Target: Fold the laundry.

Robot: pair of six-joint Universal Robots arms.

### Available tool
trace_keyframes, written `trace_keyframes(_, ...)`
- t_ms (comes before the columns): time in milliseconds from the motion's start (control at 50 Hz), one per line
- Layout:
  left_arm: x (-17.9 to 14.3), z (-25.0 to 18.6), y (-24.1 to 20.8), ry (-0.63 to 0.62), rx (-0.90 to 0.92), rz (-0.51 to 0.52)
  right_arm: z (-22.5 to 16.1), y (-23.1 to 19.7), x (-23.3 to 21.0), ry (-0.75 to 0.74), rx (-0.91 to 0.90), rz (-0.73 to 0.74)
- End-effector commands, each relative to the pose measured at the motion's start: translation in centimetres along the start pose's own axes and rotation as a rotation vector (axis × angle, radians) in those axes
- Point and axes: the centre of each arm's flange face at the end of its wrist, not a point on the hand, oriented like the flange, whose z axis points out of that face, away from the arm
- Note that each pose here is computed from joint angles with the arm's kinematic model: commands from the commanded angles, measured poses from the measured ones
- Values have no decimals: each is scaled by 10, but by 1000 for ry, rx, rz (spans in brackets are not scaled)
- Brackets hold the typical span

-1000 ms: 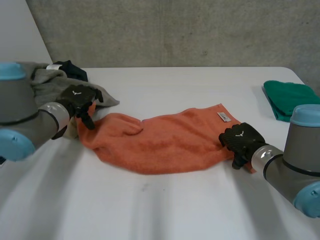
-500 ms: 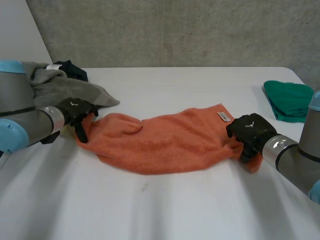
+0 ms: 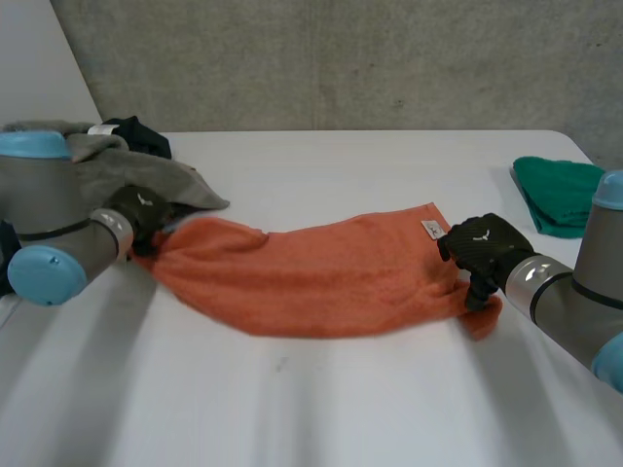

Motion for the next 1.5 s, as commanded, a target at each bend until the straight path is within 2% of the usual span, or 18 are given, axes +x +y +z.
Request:
trace_keyframes(20, -37, -30, -45, -219, 188, -97, 5, -12, 12, 46, 39, -3)
trace_keyframes(100, -50, -58, -78, -268, 338, -159, 12, -26, 24, 75, 92, 19)
trace_keyframes(180, -52, -89, -105, -263, 457, -204, 26, -43, 35, 66, 164, 75)
trace_keyframes(340, -44, -153, -151, -212, 651, -227, 71, -72, 40, -86, 345, 196)
trace_keyframes(460, -35, -215, -179, -182, 814, -228, 100, -76, 11, -228, 348, 300)
trace_keyframes(540, -27, -244, -185, -149, 906, -229, 114, -74, -6, -262, 348, 348)
trace_keyframes(660, -22, -261, -183, -127, 978, -239, 128, -62, -42, -324, 325, 357)
trace_keyframes(700, -23, -263, -181, -140, 998, -238, 135, -60, -42, -297, 331, 339)
trace_keyframes(760, -27, -259, -179, -162, 993, -237, 142, -65, -21, -172, 363, 320)
trace_keyframes(780, -32, -252, -176, -187, 980, -236, 146, -70, 2, -38, 386, 314)
trace_keyframes(860, -52, -217, -167, -261, 905, -237, 136, -97, 60, 281, 480, 258)
trace_keyframes(940, -82, -175, -161, -366, 829, -248, 108, -136, 93, 413, 615, 115)
trace_keyframes(1000, -102, -153, -161, -457, 790, -286, 88, -157, 106, 469, 692, 65)
trace_keyframes(1060, -106, -142, -162, -488, 773, -319, 63, -173, 118, 521, 774, 41)
trace_keyframes(1140, -97, -129, -157, -474, 740, -363, 41, -174, 121, 535, 802, 19)
trace_keyframes(1220, -64, -108, -126, -379, 617, -410, 33, -149, 106, 481, 706, 22)
trace_keyframes(1400, 51, -67, -21, -121, 237, -429, 54, -29, 13, 171, 257, 22)
trace_keyframes(1500, 81, -66, 3, -49, 148, -423, 58, 19, -22, 64, 43, 0)
